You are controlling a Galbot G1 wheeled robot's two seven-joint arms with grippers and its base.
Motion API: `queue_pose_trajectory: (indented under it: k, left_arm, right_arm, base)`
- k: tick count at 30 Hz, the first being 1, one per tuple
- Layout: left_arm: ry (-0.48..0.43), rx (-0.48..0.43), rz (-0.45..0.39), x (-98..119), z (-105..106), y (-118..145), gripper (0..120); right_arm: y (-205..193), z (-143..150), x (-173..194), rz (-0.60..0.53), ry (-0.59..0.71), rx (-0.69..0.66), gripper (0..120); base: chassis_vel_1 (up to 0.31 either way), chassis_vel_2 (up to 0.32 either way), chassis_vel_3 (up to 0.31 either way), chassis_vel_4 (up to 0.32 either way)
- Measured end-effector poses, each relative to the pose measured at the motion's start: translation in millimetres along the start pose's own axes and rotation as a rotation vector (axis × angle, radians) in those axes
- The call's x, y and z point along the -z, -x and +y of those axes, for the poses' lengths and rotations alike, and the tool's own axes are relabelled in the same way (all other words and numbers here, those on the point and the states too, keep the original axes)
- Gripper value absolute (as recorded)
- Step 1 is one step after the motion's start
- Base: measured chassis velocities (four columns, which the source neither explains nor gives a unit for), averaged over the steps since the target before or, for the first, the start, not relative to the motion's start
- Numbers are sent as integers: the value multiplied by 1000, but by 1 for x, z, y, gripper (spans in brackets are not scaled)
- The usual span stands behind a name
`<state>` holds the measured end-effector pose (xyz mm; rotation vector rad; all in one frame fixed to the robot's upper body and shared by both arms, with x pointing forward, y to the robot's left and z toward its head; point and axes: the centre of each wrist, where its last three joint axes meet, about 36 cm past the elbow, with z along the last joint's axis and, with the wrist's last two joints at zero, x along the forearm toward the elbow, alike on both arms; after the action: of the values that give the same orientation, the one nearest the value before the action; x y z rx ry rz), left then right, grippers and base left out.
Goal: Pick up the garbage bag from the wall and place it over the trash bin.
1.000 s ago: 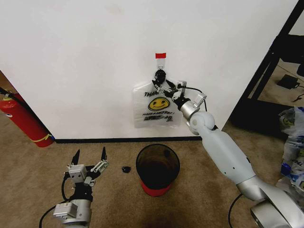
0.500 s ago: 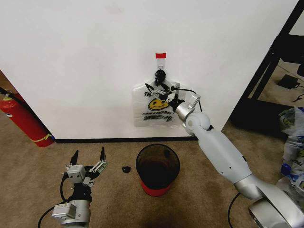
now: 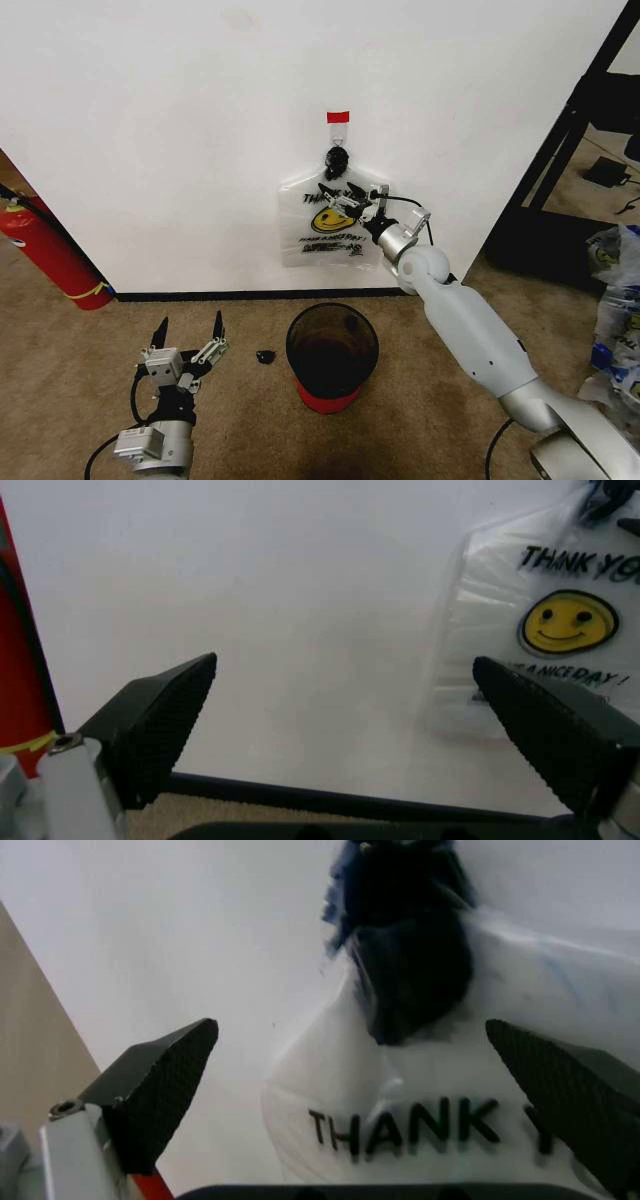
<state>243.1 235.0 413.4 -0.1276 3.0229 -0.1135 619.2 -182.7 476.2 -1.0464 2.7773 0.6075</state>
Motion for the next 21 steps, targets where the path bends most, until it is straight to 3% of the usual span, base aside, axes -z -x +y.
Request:
queue_pose_trajectory:
  k: [6,13,15,20,21]
  left_arm:
    - [1,3,0,1,2,-1,100]
    - [-4,2,-1,1,0,-2,100]
    - [-4,1,-1,1,0,-2,100]
    - [-2,0,-1,-1,1,-1,100]
    - [-2,0,-1,-1,1,-1,100]
  right_arm:
    - [9,4,1,-13,-1,3,88]
    - [11,2,1,-14,2,-12,59]
    - [10,1,2,-16,3,-17,56]
    - [6,-4,3,-20,6,-41,32]
    - [6,-4,3,-20,6,-41,32]
  base:
    - [0,0,0,0]
    - [0,0,0,0]
    - [0,0,0,0]
    - [0,0,0,0]
    - [0,0,0,0]
